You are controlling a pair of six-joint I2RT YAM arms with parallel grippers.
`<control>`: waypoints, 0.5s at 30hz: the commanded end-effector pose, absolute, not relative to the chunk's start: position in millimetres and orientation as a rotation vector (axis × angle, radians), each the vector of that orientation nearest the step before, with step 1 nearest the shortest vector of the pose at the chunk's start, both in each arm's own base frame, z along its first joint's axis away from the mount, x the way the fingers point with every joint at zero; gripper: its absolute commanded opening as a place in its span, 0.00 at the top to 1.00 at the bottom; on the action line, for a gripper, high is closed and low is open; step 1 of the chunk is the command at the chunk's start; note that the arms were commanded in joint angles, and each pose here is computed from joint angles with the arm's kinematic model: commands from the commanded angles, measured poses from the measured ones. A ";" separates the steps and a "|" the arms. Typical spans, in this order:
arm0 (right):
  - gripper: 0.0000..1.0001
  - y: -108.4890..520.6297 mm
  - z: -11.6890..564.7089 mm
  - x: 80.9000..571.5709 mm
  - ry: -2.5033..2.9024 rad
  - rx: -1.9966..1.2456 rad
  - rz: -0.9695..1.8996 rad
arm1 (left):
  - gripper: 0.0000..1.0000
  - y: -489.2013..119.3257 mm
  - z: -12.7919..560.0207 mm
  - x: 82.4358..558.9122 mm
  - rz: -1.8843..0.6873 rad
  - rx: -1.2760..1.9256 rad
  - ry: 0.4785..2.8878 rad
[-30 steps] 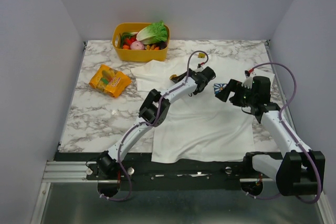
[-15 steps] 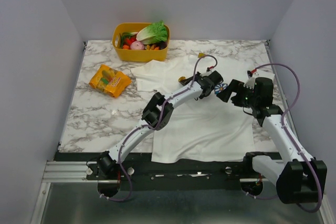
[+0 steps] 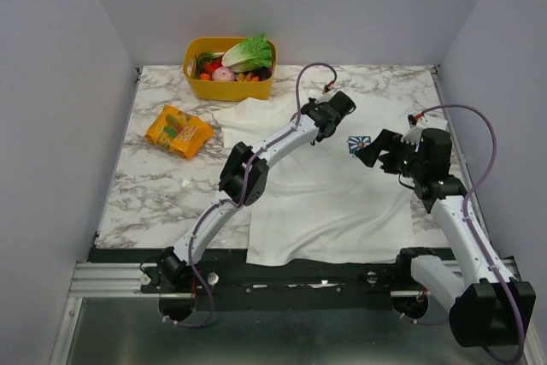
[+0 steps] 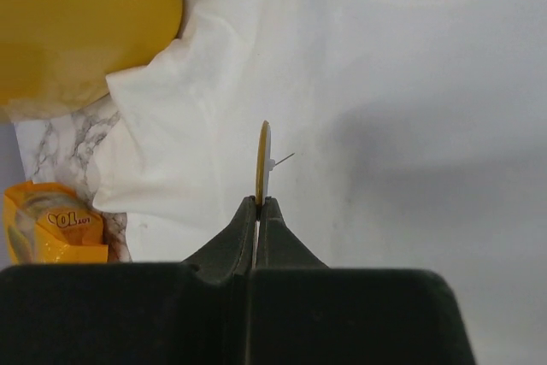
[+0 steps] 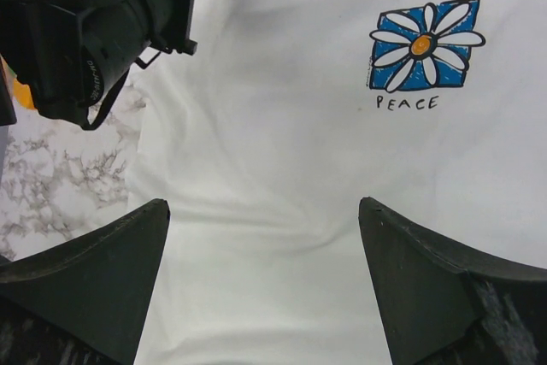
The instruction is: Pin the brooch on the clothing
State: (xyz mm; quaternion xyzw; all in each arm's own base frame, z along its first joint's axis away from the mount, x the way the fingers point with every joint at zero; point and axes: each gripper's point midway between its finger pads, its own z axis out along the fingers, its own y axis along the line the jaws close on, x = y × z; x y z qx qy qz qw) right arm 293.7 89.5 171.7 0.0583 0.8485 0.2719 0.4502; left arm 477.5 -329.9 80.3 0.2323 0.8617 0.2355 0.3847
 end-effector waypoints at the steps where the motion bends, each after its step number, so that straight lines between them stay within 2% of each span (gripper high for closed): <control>1: 0.00 85.4 165.4 293.7 2.136 0.177 0.654 | 1.00 -307.1 98.8 472.7 0.641 0.464 2.223; 7: 0.00 85.8 157.1 296.1 2.164 0.181 0.656 | 1.00 -287.0 62.3 458.4 0.686 0.414 2.345; 15: 0.00 87.1 158.7 295.3 2.160 0.169 0.663 | 1.00 -290.5 51.5 458.7 0.654 0.343 2.367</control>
